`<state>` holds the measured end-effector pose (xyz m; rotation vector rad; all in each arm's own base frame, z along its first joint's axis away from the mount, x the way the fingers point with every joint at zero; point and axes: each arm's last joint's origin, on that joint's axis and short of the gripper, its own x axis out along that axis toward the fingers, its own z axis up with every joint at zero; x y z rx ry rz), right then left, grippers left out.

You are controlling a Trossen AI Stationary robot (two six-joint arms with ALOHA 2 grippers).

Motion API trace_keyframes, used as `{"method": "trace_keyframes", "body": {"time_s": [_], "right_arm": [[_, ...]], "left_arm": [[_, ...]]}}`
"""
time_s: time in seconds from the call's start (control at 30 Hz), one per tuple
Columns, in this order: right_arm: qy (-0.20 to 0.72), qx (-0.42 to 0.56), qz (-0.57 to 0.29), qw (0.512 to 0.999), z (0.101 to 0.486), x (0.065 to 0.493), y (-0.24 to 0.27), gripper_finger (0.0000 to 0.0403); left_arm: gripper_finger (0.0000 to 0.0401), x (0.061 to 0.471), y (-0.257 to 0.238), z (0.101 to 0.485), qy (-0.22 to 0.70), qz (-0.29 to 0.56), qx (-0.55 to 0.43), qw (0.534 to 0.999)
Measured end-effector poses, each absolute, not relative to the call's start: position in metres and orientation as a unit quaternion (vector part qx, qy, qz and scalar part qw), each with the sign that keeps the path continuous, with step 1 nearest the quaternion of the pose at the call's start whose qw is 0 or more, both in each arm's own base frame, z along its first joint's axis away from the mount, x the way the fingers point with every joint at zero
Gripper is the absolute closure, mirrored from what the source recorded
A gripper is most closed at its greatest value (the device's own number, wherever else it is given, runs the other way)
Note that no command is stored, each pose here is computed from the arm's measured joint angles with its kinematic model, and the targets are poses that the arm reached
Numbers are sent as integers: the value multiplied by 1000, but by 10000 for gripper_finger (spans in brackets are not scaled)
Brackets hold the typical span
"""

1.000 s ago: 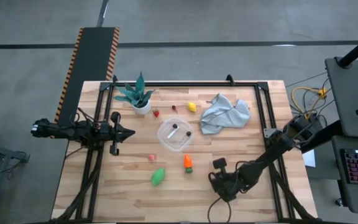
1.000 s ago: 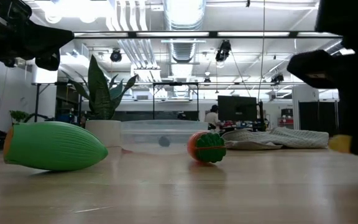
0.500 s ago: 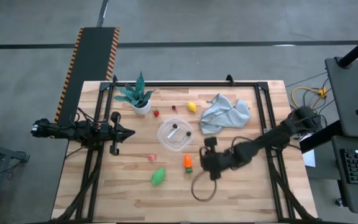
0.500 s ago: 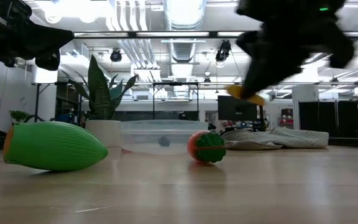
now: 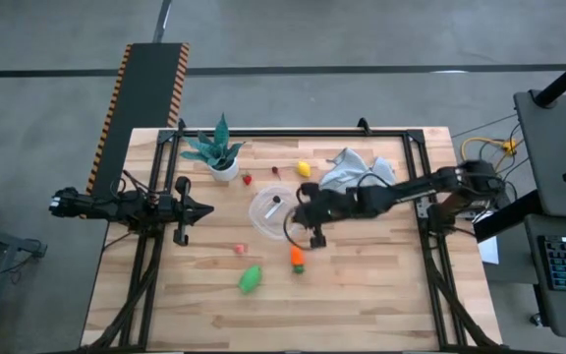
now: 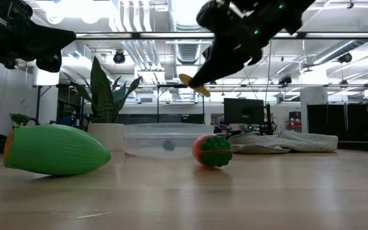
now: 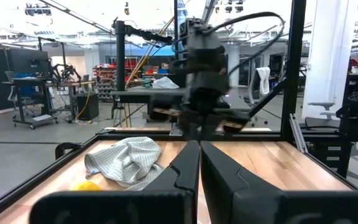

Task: Pick and placing Produce into tupperware
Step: Put the yellow corn into the transparent bin

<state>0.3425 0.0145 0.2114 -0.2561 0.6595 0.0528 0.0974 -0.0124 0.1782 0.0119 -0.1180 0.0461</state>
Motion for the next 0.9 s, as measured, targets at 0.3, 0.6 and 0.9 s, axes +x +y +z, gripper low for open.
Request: {"method": "trace_keyframes", "body": {"time_s": [0.3,0.6,0.9], "right_arm": [[337,-86,15,938,197,347,-39,390],[349,-71,10,934,174,359,-54,390],[373,-69,29,925,162,383,-57,390]], "left_arm": [[401,97,-12,178,-59,23,6,998],[401,97,-12,178,-59,23,6,998],[401,97,-12,178,-58,23,7,998]]}}
